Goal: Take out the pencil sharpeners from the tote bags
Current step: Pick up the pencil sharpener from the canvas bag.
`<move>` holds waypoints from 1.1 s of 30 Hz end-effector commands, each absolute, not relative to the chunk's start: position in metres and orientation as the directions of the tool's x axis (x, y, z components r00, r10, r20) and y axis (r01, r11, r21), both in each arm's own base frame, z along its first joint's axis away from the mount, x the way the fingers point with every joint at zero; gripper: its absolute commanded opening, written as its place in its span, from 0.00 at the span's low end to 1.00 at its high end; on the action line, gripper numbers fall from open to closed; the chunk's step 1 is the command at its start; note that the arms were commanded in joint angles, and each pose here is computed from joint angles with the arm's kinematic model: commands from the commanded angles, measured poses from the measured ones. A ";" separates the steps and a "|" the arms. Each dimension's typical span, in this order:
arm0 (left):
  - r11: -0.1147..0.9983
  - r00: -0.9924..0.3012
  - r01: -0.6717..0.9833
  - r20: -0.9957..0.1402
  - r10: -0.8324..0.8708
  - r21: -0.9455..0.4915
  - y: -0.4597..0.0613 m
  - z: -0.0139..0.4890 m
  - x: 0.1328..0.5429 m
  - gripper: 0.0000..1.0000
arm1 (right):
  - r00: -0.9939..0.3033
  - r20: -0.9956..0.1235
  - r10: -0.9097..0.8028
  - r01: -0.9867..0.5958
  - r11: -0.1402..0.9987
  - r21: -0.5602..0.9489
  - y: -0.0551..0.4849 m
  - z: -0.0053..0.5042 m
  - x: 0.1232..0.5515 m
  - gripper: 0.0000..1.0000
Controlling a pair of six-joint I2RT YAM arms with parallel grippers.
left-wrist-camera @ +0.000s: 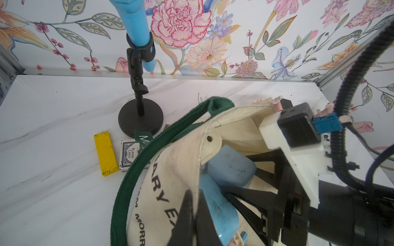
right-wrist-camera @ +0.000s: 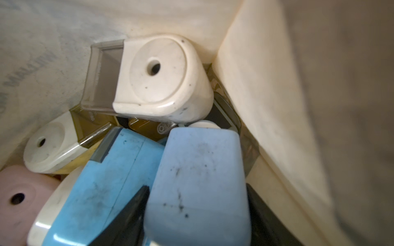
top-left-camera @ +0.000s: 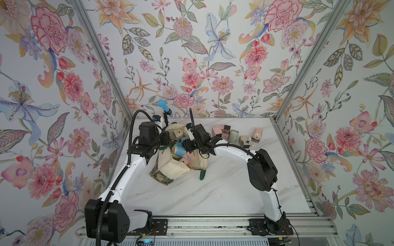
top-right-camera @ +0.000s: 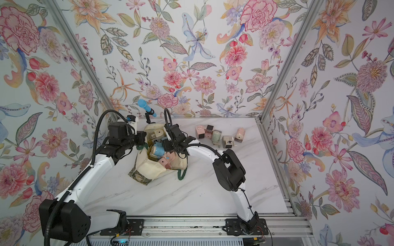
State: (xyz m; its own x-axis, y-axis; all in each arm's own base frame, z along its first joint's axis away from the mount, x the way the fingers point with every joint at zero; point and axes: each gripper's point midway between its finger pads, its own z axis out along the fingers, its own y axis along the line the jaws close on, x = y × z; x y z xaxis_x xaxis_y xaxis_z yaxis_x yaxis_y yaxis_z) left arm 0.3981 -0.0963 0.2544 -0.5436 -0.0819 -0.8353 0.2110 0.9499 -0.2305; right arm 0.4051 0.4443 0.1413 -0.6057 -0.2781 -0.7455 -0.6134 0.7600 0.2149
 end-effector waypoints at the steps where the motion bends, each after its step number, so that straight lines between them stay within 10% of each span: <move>1: 0.937 -0.457 0.259 -0.885 -0.094 -0.233 -0.103 0.290 0.402 0.00 | -0.592 -0.738 -0.325 -0.667 0.711 0.222 0.460 0.128 0.398 0.56; 33: 0.939 -0.456 0.255 -0.885 -0.093 -0.230 -0.102 0.290 0.402 0.00 | -0.335 -0.929 -0.159 -0.749 0.643 0.160 0.359 0.305 0.320 0.41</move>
